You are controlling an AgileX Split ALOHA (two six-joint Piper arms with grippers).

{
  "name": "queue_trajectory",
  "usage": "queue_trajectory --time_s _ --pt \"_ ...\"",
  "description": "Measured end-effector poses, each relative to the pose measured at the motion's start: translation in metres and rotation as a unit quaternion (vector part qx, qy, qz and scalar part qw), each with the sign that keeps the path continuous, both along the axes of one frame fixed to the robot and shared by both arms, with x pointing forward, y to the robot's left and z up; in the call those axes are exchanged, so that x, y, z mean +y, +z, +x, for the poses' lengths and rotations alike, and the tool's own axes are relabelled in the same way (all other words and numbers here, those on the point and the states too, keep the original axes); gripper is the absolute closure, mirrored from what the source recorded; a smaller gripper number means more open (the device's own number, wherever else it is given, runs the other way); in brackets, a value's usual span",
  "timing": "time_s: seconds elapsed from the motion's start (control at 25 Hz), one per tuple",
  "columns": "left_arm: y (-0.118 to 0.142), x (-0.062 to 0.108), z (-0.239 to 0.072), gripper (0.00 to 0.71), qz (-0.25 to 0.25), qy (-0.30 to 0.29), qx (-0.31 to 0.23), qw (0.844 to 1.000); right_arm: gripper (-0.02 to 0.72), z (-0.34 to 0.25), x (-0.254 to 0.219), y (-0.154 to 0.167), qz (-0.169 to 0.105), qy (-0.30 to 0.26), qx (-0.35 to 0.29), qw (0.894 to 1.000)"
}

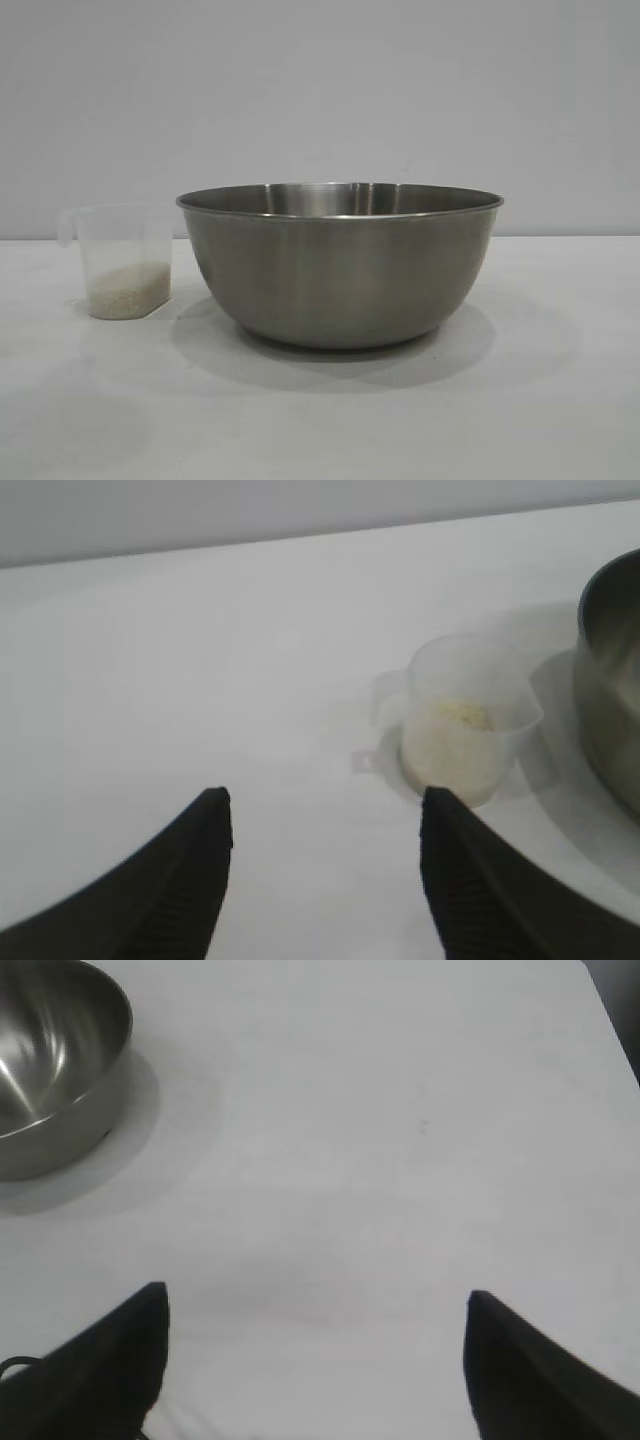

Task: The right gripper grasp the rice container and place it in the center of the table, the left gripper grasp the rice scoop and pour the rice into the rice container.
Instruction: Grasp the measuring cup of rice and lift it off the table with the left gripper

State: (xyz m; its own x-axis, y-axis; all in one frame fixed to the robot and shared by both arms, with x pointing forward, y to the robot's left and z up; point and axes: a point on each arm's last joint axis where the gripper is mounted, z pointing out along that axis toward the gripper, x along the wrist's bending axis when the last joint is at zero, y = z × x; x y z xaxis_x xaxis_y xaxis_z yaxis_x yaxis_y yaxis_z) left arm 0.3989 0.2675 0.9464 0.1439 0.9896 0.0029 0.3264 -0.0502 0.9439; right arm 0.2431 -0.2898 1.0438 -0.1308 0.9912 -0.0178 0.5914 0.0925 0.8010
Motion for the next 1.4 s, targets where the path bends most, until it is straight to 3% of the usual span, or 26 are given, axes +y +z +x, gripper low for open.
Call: queue_trajectory --time_s 0.28,0.32,0.4,0.68,1.04,1.4 --pt "-0.016 -0.005 0.002 0.303 0.001 -0.03 -0.034 0.999 0.146 0.0 0.0 0.0 0.0 -0.001 0.0 1.0" --pt "-0.017 -0.007 0.004 0.357 0.001 -0.038 -0.043 0.998 0.146 0.0 0.0 0.0 0.0 -0.001 0.0 1.0" --pt "-0.025 -0.011 0.008 0.354 0.0 -0.049 -0.043 0.998 0.146 0.0 0.0 0.0 0.0 -0.001 0.0 1.0" --pt "-0.057 -0.017 0.02 0.354 0.01 -0.066 0.028 0.997 0.146 0.0 0.0 0.0 0.0 -0.001 0.0 1.0" --pt "-0.053 -0.024 0.045 0.354 0.0 -0.06 0.002 0.998 0.146 0.0 0.0 0.0 0.0 -0.001 0.0 1.0" --pt "-0.067 -0.029 0.068 0.354 0.002 -0.052 0.013 0.999 0.146 0.0 0.0 0.0 0.0 -0.001 0.0 1.0"
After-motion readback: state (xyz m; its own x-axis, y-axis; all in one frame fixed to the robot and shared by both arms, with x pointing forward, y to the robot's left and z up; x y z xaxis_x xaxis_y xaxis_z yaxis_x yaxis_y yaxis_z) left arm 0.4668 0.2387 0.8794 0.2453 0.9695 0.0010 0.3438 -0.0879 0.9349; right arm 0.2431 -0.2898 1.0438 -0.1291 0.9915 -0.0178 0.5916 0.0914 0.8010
